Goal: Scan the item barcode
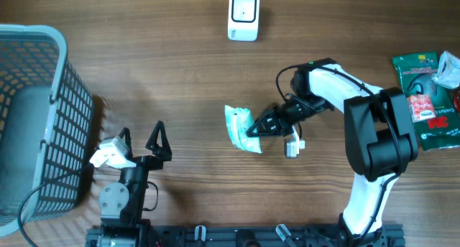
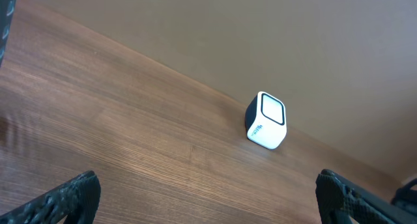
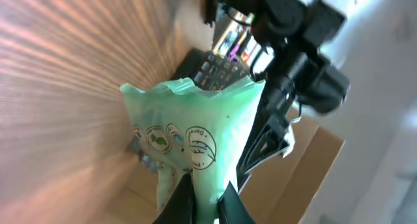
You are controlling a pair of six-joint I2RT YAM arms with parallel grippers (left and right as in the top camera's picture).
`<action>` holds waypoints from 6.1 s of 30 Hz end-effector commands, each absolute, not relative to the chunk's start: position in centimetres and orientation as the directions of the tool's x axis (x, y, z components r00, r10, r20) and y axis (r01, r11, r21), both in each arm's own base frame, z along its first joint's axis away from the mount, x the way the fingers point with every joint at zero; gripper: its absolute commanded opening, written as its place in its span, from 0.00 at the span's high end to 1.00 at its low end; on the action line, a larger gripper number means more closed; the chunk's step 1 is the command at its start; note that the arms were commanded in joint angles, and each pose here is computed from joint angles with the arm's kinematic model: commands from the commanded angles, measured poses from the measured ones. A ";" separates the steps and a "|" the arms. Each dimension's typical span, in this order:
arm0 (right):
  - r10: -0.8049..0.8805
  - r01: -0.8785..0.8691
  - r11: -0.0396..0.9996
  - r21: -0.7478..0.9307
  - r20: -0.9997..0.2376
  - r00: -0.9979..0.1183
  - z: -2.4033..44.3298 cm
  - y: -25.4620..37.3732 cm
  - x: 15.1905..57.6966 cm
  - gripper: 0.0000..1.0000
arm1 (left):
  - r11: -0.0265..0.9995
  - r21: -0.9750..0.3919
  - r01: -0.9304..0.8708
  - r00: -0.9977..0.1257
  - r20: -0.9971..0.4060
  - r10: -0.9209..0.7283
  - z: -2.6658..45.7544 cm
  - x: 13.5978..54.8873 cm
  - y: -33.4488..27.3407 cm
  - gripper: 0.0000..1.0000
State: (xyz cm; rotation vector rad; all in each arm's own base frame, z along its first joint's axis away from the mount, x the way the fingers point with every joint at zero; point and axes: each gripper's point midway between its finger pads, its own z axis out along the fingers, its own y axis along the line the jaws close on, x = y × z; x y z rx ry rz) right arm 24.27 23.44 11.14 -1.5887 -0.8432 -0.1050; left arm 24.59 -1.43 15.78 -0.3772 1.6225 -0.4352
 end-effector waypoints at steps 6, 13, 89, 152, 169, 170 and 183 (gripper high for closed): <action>0.288 0.920 0.337 -0.199 0.952 0.100 11.3 23.6 25.7 0.96 | 0.879 -0.477 0.019 -0.100 -0.875 -0.473 15.6 24.6 -1.5 0.00; 0.283 0.905 0.286 0.314 0.875 -0.393 10.4 25.9 35.9 0.96 | 0.879 -0.477 0.019 -0.100 -0.875 -0.473 15.6 24.6 -1.5 0.00; 0.740 0.605 0.668 0.433 -0.476 -0.475 29.7 -17.1 43.5 0.00 | 0.879 -0.477 0.019 -0.100 -0.875 -0.473 15.6 24.6 -1.5 0.00; 0.415 -0.027 0.910 0.414 -0.904 0.104 20.5 -0.1 24.4 0.00 | 0.879 -0.477 0.019 -0.100 -0.875 -0.473 15.6 24.6 -1.5 0.00; 0.235 -0.029 0.972 0.234 -0.972 0.000 17.6 0.7 24.7 0.00 | 0.879 -0.477 0.019 -0.100 -0.875 -0.473 15.6 24.6 -1.5 0.00; 0.235 -0.028 0.972 0.234 -0.972 0.000 17.6 0.7 24.7 0.00 | 0.879 -0.477 0.019 -0.100 -0.875 -0.473 15.6 24.6 -1.5 0.00; 0.235 -0.029 0.972 0.235 -0.972 0.000 17.6 0.7 24.7 0.00 | 0.938 -0.345 -0.037 -0.067 -0.936 -0.347 15.6 24.6 0.0 0.00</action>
